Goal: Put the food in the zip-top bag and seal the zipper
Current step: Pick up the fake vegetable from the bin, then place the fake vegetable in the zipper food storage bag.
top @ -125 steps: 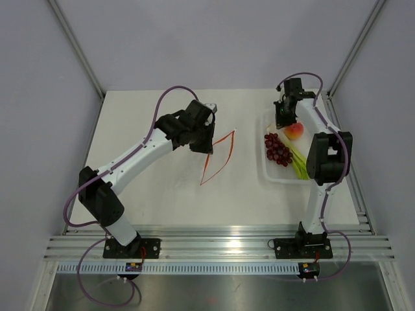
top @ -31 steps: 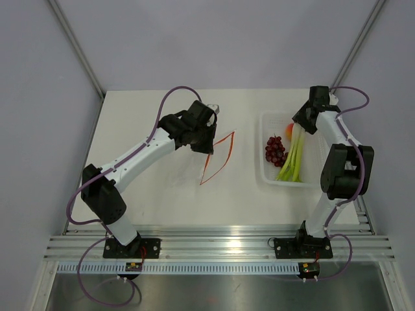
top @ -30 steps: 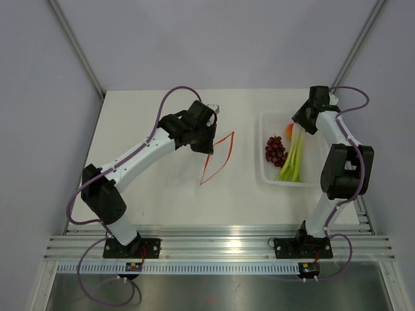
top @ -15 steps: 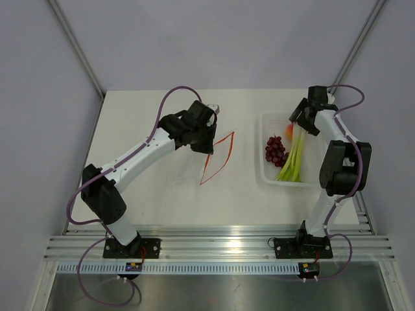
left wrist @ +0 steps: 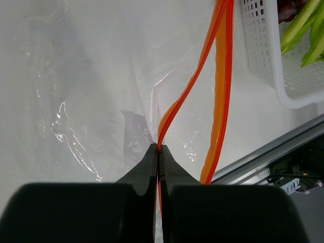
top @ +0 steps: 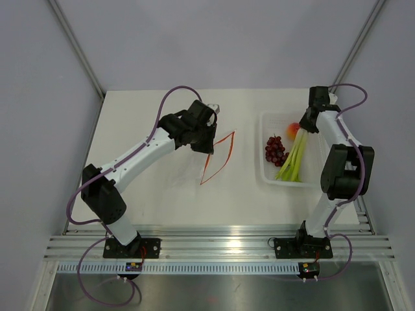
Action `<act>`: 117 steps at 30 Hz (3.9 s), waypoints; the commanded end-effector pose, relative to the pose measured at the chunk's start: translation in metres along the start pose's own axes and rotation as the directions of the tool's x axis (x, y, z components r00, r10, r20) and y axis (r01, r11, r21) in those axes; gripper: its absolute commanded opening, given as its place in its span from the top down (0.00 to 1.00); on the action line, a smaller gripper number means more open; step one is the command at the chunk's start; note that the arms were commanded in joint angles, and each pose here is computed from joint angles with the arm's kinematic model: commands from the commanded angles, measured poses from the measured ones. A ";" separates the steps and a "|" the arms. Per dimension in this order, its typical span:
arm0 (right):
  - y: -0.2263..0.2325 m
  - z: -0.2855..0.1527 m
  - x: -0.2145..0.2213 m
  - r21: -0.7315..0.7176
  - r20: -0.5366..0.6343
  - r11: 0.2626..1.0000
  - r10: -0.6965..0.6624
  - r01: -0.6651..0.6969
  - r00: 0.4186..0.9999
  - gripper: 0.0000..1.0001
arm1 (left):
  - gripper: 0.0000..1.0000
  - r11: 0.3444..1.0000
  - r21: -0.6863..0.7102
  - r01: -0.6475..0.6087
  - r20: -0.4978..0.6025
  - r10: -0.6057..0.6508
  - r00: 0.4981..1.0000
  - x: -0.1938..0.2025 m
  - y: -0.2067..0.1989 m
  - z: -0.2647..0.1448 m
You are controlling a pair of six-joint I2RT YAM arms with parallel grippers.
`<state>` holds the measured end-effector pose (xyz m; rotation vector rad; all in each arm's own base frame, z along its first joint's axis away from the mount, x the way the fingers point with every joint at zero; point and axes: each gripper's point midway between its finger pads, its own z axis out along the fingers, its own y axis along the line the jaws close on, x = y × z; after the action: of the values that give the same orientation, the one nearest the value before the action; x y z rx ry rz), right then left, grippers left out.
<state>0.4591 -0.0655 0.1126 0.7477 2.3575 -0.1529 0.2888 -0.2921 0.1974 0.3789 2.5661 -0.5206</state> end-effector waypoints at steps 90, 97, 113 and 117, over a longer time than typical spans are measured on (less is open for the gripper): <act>0.129 -0.256 -0.064 -0.429 0.298 0.813 0.540 -0.395 0.787 1.00 | 1.00 0.866 0.309 0.393 0.031 -0.422 0.906 -0.086 -0.049 -0.023; 0.121 -0.248 -0.063 -0.365 0.350 0.855 0.493 -0.368 0.797 1.00 | 1.00 0.862 0.324 0.391 0.030 -0.422 0.906 -0.084 -0.044 -0.028; 0.126 -0.241 -0.051 -0.327 0.362 0.884 0.444 -0.334 0.819 1.00 | 1.00 0.869 0.309 0.386 0.027 -0.414 0.910 -0.082 -0.040 -0.026; 0.124 -0.240 -0.053 -0.314 0.378 0.894 0.428 -0.321 0.821 1.00 | 1.00 0.872 0.302 0.387 0.030 -0.414 0.910 -0.082 -0.037 -0.025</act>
<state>0.4278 0.0909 0.3227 0.9354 1.7901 0.1658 0.3359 -0.3291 0.2463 -0.1368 2.5520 -0.9920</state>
